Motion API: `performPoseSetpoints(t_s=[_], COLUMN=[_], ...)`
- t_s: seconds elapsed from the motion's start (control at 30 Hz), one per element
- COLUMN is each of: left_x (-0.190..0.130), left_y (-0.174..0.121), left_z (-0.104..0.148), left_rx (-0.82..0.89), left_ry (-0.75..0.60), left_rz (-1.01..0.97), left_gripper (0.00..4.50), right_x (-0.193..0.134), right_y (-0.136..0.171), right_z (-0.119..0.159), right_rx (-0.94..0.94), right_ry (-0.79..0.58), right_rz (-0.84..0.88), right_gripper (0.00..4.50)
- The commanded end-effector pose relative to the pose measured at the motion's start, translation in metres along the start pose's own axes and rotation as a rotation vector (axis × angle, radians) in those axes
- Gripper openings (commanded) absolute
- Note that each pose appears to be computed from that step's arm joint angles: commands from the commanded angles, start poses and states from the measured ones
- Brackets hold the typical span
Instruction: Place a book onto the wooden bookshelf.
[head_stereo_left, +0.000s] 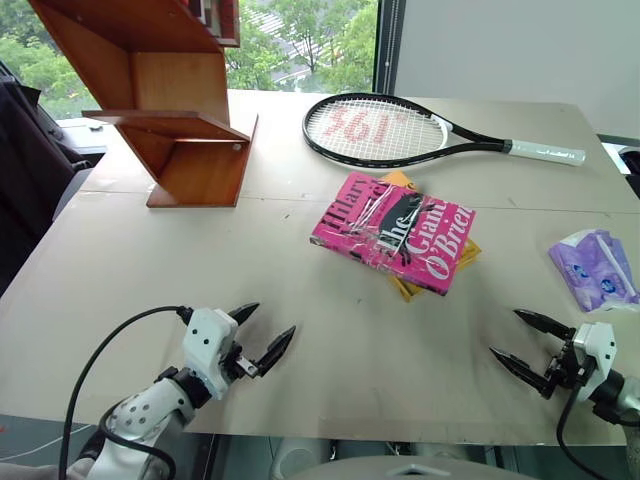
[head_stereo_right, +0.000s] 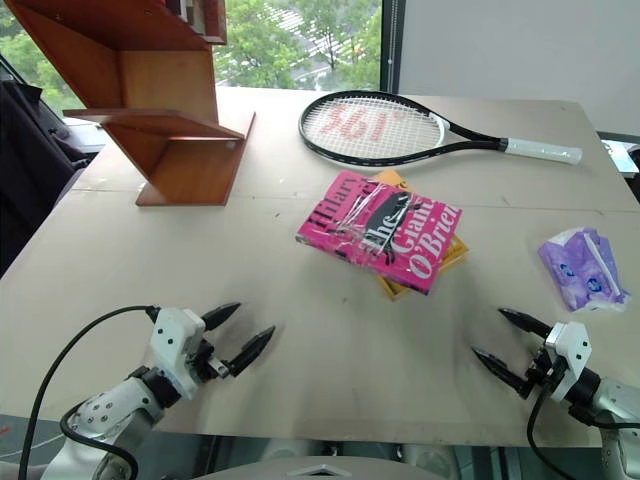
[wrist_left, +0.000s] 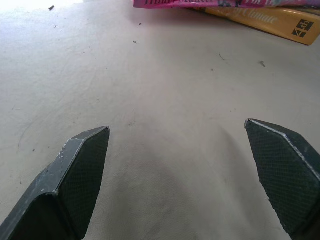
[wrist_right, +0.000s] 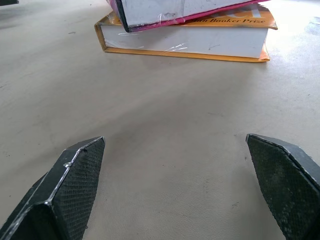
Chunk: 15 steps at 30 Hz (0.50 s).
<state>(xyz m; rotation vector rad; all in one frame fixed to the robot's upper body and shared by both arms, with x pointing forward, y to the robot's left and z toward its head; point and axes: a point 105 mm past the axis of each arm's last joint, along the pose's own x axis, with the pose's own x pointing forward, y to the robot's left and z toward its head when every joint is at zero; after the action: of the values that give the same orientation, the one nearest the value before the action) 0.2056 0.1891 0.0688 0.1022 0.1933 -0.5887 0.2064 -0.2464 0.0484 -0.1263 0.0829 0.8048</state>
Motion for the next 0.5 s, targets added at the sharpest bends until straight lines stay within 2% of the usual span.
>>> performPoseSetpoints(t_s=[0.03,0.5], left_x=[0.0010,0.0017], left_y=[-0.0045,-0.0040], left_z=[0.0043,0.0084], left_rx=[-0.001,-0.054], left_ry=[-0.024,-0.052], left_rz=[-0.027,-0.023], left_gripper=[4.47,4.47], right_x=[-0.0064,-0.0068], right_y=[-0.0079,-0.0084], right_z=[0.0070,0.0041], right_rx=[-0.041,-0.047], right_ry=[-0.022,-0.029], right_rz=[-0.029,-0.040], right_gripper=[4.50,4.50])
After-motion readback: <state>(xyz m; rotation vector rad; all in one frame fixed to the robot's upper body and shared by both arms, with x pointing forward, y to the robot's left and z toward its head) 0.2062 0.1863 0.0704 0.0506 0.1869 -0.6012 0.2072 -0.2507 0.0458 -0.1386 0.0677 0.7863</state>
